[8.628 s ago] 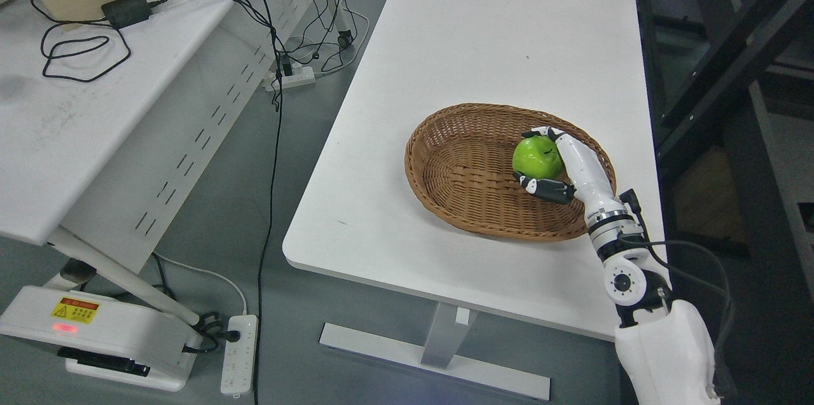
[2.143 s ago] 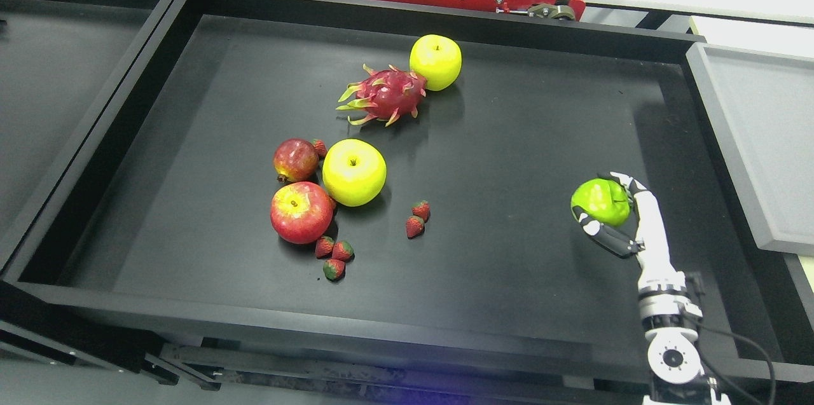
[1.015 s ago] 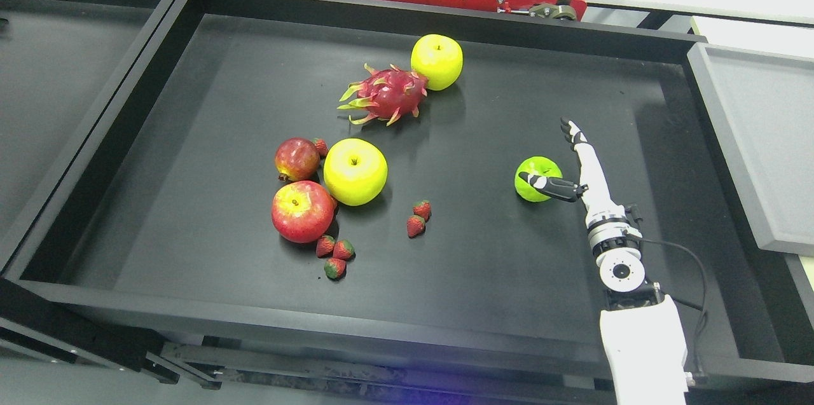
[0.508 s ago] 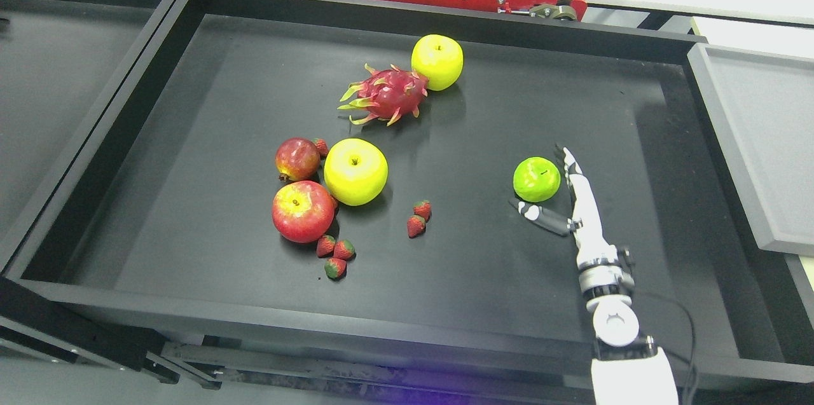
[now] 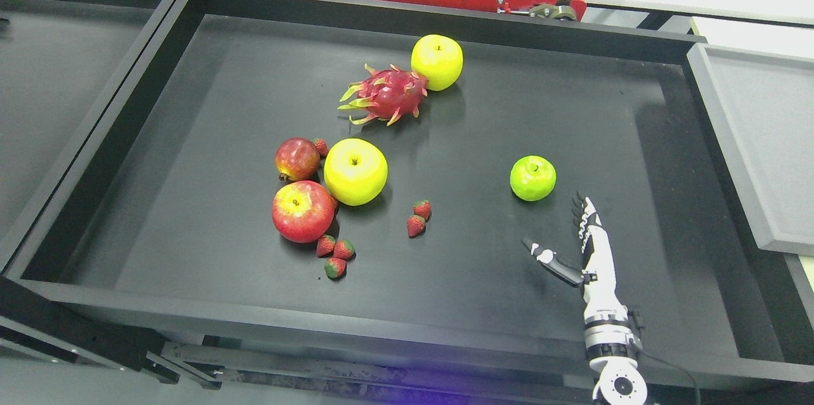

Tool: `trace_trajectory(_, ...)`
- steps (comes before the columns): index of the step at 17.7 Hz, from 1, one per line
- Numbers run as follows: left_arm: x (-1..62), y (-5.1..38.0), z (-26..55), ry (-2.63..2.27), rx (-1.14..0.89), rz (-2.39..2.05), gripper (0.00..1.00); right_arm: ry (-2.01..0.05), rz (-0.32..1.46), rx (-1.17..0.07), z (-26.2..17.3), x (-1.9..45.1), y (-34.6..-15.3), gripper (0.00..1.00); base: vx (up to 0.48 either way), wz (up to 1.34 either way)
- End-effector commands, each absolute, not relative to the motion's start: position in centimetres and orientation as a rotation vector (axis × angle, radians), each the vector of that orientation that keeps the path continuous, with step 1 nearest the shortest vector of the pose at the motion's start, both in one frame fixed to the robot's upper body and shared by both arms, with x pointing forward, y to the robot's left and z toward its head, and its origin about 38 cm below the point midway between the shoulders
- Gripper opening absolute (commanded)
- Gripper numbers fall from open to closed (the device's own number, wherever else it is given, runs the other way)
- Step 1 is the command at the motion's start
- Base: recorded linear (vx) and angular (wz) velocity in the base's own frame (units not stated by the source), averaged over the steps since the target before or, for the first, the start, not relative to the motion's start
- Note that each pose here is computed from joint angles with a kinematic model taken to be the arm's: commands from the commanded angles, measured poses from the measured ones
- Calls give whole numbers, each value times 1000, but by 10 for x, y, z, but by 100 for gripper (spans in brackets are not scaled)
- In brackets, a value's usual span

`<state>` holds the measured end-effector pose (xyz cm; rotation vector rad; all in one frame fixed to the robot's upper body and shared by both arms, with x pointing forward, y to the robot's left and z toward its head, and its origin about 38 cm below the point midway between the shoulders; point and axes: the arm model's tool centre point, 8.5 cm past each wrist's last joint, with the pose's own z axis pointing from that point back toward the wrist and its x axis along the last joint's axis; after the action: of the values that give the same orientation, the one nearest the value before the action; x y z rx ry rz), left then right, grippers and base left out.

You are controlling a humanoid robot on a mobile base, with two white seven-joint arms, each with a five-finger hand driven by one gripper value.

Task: Place green apple on left shelf middle layer

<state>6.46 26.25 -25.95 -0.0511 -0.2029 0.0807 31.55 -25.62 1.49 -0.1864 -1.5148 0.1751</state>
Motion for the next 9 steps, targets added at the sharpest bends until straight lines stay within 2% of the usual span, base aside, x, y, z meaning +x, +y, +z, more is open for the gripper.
trace_trajectory(1,64,274,-259,-203,-33,81,100,-1571,81,9,34,304,-224,100,0,0)
trace_trajectory(6,65,274,-259,-205,-33,80,100,-1557,70,14,29,295,-226,100,0,0)
trace_trajectory(9,65,274,-259,-205,-33,80,100,-1578,48,-21,34,291,-240,100,0,0)
